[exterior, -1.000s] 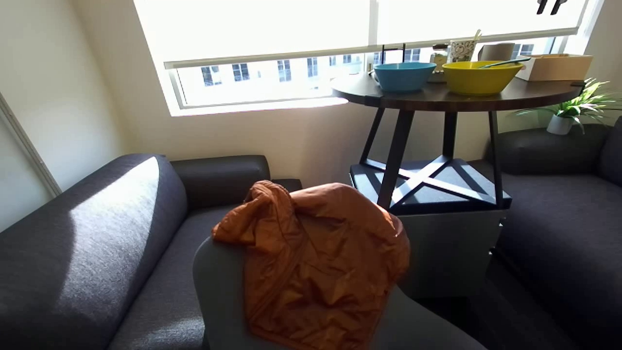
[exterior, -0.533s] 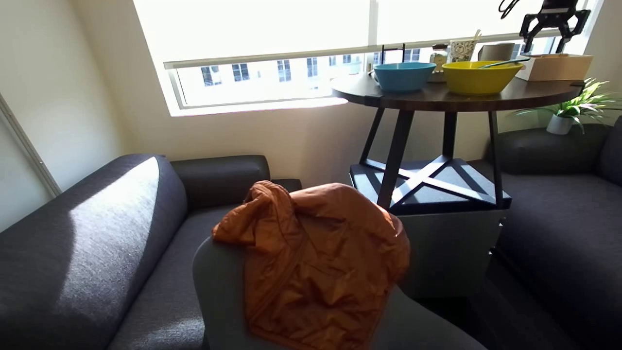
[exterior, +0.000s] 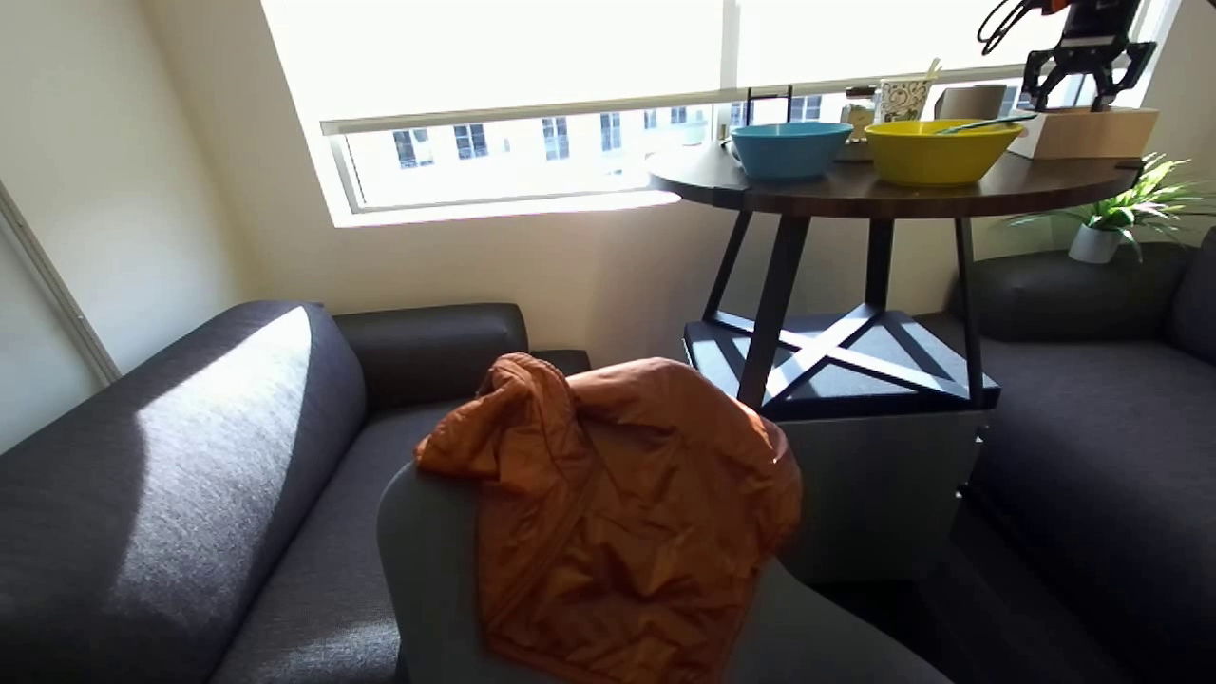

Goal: Put the glass jar in the black and white bowl then put the black object on the table

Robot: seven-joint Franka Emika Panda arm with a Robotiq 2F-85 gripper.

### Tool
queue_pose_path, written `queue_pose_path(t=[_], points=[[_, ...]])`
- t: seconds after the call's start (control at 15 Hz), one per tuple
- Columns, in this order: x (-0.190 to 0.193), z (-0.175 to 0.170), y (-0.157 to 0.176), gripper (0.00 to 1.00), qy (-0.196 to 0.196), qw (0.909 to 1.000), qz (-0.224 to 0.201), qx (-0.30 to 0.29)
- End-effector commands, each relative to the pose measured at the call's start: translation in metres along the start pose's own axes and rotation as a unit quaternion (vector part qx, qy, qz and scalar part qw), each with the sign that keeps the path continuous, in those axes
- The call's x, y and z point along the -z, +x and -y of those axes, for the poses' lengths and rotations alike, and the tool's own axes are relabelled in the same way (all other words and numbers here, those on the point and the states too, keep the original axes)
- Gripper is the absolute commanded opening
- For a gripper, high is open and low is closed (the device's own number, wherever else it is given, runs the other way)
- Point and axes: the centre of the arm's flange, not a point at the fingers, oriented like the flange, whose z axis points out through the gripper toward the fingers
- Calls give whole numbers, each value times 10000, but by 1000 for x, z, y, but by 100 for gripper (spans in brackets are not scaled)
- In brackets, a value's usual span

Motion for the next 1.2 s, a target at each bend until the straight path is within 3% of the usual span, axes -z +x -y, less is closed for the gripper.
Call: queue_pose_path(t=[0.0,0.4,0.73,1.13], points=[[3,4,-13,43,-93,9999,40,125],[3,8,-18,2,-93,9998,16,149],[25,8,-20,1,107,9998,-121,142],[116,-16,-35,2,595,9956,-618,370]])
